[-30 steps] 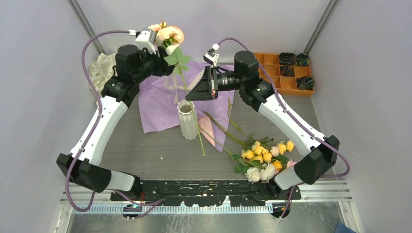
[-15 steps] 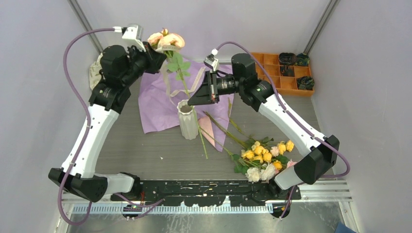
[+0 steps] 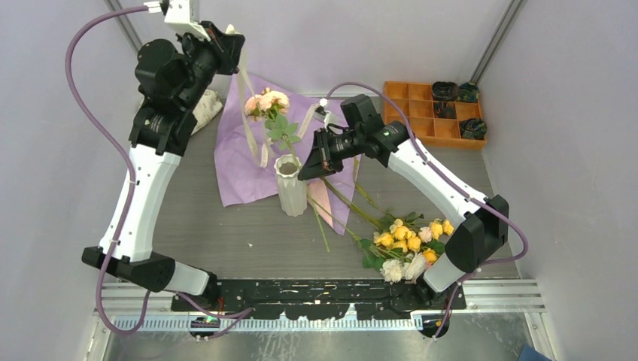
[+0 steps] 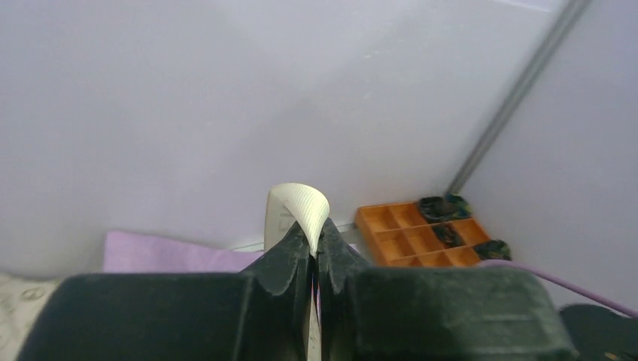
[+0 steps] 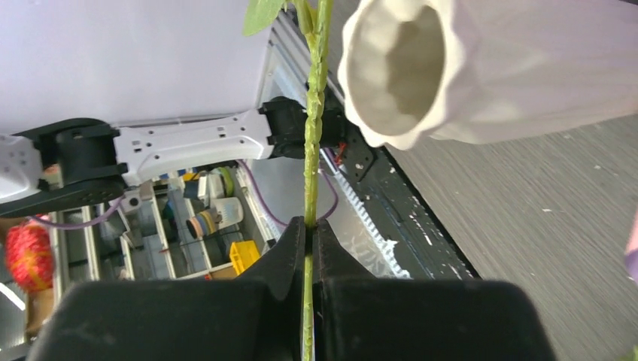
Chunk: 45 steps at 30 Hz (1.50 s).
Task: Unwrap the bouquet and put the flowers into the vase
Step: Pick up the ribbon, then place the ribbon on the wrapping paper, then insert the fake flower into the vase.
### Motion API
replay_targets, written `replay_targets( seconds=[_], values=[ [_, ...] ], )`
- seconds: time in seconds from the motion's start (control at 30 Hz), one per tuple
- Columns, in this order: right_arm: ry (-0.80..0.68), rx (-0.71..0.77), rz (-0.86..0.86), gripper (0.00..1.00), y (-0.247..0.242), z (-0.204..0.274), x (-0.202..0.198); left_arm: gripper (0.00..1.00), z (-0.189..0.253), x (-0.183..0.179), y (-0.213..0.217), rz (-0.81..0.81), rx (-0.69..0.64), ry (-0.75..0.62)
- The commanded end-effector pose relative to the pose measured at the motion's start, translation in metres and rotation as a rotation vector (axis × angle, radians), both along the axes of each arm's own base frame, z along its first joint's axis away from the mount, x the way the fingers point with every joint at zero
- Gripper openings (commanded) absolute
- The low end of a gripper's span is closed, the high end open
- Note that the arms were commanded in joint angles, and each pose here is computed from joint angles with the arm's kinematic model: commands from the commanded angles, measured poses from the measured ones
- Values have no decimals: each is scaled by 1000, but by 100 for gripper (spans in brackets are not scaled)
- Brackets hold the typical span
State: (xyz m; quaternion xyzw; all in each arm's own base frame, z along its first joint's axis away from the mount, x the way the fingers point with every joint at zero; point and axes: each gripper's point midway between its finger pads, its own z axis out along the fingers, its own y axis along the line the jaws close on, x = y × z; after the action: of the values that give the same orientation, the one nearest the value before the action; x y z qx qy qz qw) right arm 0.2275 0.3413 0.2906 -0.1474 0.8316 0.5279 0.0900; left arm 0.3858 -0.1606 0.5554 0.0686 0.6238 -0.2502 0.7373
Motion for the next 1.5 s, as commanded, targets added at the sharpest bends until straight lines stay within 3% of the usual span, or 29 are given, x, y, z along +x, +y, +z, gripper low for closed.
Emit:
replay_targets(
  seconds=[0.0,0.17,0.27,0.4,0.5,0.6,0.83,1.17,1.47],
  values=[
    [-173,-25,-39,1,-9,24,10,7,-1,15,62,352,5,-2],
    [-310,-51,-172,1,-20,50,33,12,-51,-2,122,660,30,120],
    [-421,-14,-248,1,-22,81,47,25,-92,-13,134,716,46,206],
    [-572,52,-336,1,-27,122,63,47,-149,-17,137,725,104,333],
    [-677,86,-357,1,-25,137,73,59,-188,-13,127,661,125,414],
    [-778,109,-349,1,-17,143,82,76,-212,-10,113,555,90,447],
    [-985,171,-403,1,7,147,103,76,-209,-27,85,353,-26,380],
    [-1168,217,-437,1,26,190,104,73,-196,-67,91,326,-82,317],
    [-1254,170,-458,1,19,195,105,72,-197,-73,85,290,-92,324]
  ],
)
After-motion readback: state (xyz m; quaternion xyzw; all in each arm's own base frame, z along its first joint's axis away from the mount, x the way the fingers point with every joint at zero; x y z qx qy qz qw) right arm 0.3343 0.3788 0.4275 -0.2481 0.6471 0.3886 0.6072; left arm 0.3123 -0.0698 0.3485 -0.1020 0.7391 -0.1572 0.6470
